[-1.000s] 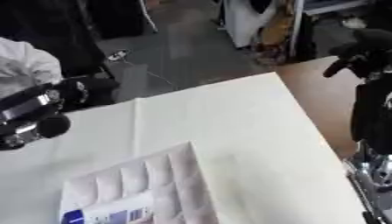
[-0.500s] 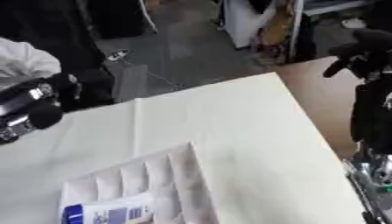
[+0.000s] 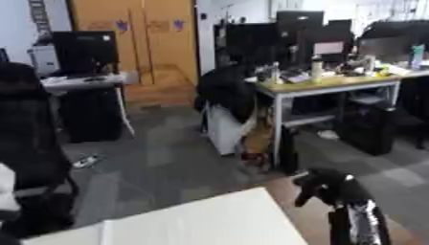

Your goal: Pick up objects on the table and place them in the box.

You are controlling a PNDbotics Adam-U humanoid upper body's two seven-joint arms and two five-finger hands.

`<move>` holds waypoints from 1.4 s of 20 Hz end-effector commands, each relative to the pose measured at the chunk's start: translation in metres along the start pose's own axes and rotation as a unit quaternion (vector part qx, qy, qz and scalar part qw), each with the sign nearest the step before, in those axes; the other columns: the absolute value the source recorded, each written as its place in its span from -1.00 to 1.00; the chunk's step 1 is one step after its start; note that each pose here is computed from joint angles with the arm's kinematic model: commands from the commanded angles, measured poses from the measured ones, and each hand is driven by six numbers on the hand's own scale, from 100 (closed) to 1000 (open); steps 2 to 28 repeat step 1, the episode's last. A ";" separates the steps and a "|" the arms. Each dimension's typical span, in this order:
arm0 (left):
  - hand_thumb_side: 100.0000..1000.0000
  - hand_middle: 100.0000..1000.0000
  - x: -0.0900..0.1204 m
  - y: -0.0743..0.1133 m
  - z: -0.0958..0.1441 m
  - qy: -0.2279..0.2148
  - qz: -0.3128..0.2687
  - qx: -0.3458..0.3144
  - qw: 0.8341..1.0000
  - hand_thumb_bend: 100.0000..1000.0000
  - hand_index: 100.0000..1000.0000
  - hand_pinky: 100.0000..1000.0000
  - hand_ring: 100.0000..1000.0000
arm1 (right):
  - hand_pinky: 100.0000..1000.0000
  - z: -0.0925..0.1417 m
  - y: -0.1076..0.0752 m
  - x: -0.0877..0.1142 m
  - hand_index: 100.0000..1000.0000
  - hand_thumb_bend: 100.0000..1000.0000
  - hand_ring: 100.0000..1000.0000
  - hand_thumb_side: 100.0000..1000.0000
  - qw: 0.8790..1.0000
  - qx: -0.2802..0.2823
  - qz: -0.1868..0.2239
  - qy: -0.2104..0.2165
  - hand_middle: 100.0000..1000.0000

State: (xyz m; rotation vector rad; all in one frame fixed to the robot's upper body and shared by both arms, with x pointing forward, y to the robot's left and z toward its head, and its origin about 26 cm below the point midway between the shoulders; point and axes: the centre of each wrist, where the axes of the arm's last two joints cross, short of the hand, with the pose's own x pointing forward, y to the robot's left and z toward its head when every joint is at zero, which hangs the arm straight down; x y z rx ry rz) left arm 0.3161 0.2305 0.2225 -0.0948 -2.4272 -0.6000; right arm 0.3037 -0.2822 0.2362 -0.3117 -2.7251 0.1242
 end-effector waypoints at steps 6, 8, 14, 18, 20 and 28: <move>1.00 0.49 0.014 0.000 -0.002 -0.056 0.028 0.041 0.997 0.09 0.86 0.08 0.08 | -0.37 -0.003 -0.004 0.004 0.32 -1.00 0.06 0.89 1.000 0.005 0.008 -0.010 -0.19; 1.00 0.49 0.014 0.000 -0.002 -0.056 0.028 0.041 0.997 0.09 0.86 0.08 0.08 | -0.37 -0.003 -0.004 0.004 0.32 -1.00 0.06 0.89 1.000 0.005 0.008 -0.010 -0.19; 1.00 0.49 0.014 0.000 -0.002 -0.056 0.028 0.041 0.997 0.09 0.86 0.08 0.08 | -0.37 -0.003 -0.004 0.004 0.32 -1.00 0.06 0.89 1.000 0.005 0.008 -0.010 -0.19; 1.00 0.49 0.014 0.000 -0.002 -0.056 0.028 0.041 0.997 0.09 0.86 0.08 0.08 | -0.37 -0.003 -0.004 0.004 0.32 -1.00 0.06 0.89 1.000 0.005 0.008 -0.010 -0.19; 1.00 0.49 0.014 0.000 -0.002 -0.056 0.028 0.041 0.997 0.09 0.86 0.08 0.08 | -0.37 -0.003 -0.004 0.004 0.32 -1.00 0.06 0.89 1.000 0.005 0.008 -0.010 -0.19; 1.00 0.49 0.014 0.000 -0.002 -0.056 0.028 0.041 0.997 0.09 0.86 0.08 0.08 | -0.37 -0.003 -0.004 0.004 0.32 -1.00 0.06 0.89 1.000 0.005 0.008 -0.010 -0.19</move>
